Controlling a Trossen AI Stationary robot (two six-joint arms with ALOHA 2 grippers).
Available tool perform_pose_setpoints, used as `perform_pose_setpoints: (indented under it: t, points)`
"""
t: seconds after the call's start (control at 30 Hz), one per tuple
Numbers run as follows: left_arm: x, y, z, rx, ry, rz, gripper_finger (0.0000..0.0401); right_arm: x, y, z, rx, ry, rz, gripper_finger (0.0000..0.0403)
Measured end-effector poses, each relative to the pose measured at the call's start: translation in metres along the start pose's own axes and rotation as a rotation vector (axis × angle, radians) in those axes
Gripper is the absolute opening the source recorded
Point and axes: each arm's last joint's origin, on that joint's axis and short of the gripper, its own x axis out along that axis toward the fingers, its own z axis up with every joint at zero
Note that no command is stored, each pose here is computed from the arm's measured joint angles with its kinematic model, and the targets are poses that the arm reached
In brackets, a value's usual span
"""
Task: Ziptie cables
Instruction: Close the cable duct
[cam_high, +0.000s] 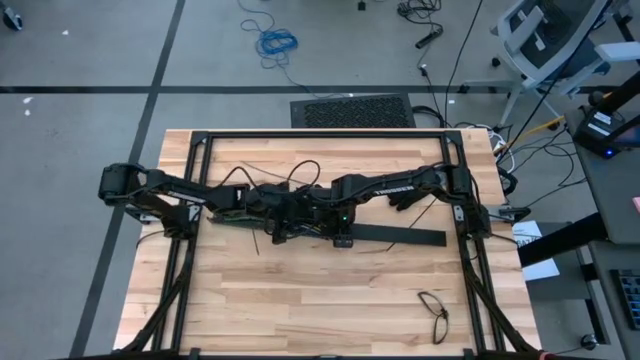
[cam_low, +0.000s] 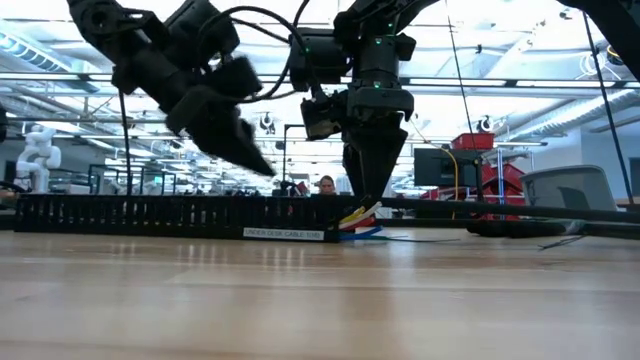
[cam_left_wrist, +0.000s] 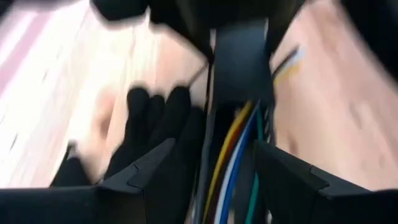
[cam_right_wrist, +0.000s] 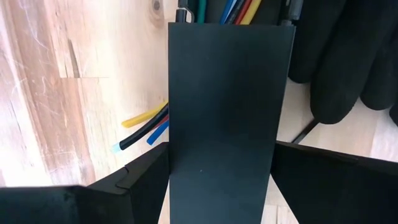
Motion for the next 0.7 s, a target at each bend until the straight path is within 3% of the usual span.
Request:
perform_pose_setpoints:
  t: [0.2, 0.53, 0.7]
  points:
    - [-0.012, 0.006, -0.021, 0.027, 0.230, -0.009, 0.0212, 0.000, 0.000, 0.000, 0.000, 0.002, 0.000, 0.0256]
    - [-0.016, 0.017, -0.040, 0.005, 0.305, 0.017, 0.0212, 0.000, 0.000, 0.000, 0.000, 0.003, 0.000, 0.0256]
    - [-0.017, 0.014, -0.049, -0.007, 0.387, -0.035, 0.0212, 0.000, 0.000, 0.000, 0.000, 0.003, 0.000, 0.0256]
